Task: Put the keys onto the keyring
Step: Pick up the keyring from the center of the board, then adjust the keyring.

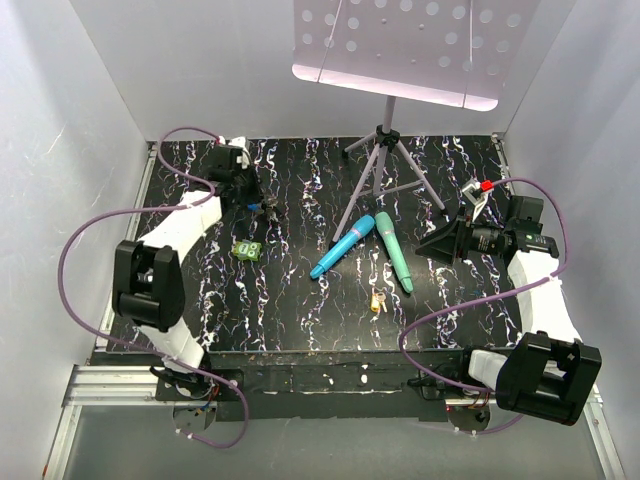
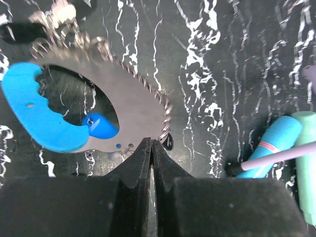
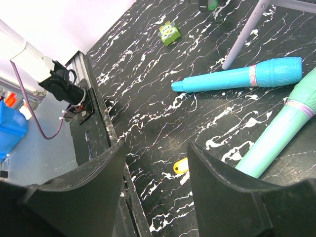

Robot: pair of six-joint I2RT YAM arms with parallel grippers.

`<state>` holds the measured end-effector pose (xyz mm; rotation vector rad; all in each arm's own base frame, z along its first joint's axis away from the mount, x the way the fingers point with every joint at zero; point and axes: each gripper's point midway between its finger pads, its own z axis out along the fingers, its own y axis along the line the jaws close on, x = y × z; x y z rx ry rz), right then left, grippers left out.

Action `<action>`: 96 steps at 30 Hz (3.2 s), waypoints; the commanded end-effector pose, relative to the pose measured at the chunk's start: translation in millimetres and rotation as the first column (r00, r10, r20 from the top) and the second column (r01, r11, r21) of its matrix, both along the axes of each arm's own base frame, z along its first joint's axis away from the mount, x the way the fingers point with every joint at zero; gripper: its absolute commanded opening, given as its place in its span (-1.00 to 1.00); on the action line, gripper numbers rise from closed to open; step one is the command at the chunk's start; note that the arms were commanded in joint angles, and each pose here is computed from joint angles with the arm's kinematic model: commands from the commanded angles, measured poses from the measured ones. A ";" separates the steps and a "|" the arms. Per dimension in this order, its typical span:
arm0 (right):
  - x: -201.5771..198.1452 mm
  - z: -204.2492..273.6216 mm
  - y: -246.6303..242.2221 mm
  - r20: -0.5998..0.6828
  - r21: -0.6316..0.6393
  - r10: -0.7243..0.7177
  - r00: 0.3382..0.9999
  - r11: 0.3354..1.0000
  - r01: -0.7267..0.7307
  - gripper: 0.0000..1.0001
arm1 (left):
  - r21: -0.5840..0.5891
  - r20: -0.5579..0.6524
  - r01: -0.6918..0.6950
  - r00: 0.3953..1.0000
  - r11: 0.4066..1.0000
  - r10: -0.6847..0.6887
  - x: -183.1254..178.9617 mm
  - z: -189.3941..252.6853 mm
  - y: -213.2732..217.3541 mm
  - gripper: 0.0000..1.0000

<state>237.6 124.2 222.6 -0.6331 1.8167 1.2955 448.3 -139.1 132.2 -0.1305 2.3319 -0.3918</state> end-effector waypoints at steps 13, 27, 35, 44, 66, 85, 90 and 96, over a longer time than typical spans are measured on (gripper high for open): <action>-28.3 22.1 10.7 0.200 0.080 0.115 0.973 0.988 -0.134 0.21 | 0.000 0.262 0.211 0.943 0.978 -0.203 -67.0 138.8 4.9 -1.00; -47.4 28.7 22.6 0.221 -0.092 0.306 0.926 0.952 -0.292 0.21 | 0.145 0.391 0.460 0.786 0.876 -0.478 -163.1 151.7 2.3 -1.00; -82.3 36.8 45.3 0.350 -0.325 0.556 0.754 0.827 -0.460 0.32 | 0.154 0.464 0.567 0.681 0.809 -0.566 -200.1 164.3 -9.7 -1.00; -91.7 46.9 49.2 0.309 -0.520 0.703 0.641 0.689 -0.505 0.33 | 0.100 0.518 0.631 0.627 0.769 -0.582 -246.8 159.5 -16.5 -1.00; -110.6 63.4 90.9 0.407 -0.637 0.803 0.435 0.591 -0.495 0.34 | 0.024 0.543 0.731 0.563 0.682 -0.623 -283.9 143.9 -31.8 -1.00; -104.8 89.0 180.3 0.584 -0.445 0.680 0.443 0.725 -0.526 0.37 | 0.048 0.609 0.751 0.501 0.659 -0.615 -284.4 136.1 -37.5 -1.00; -104.1 88.1 209.0 0.560 -0.374 0.686 0.465 0.710 -0.596 0.29 | 0.071 0.629 0.763 0.466 0.642 -0.623 -284.8 133.3 -39.6 -1.00; -96.0 86.2 240.6 0.544 -0.312 0.691 0.477 0.693 -0.650 0.15 | 0.077 0.644 0.801 0.414 0.593 -0.643 -290.9 132.1 -45.5 -1.00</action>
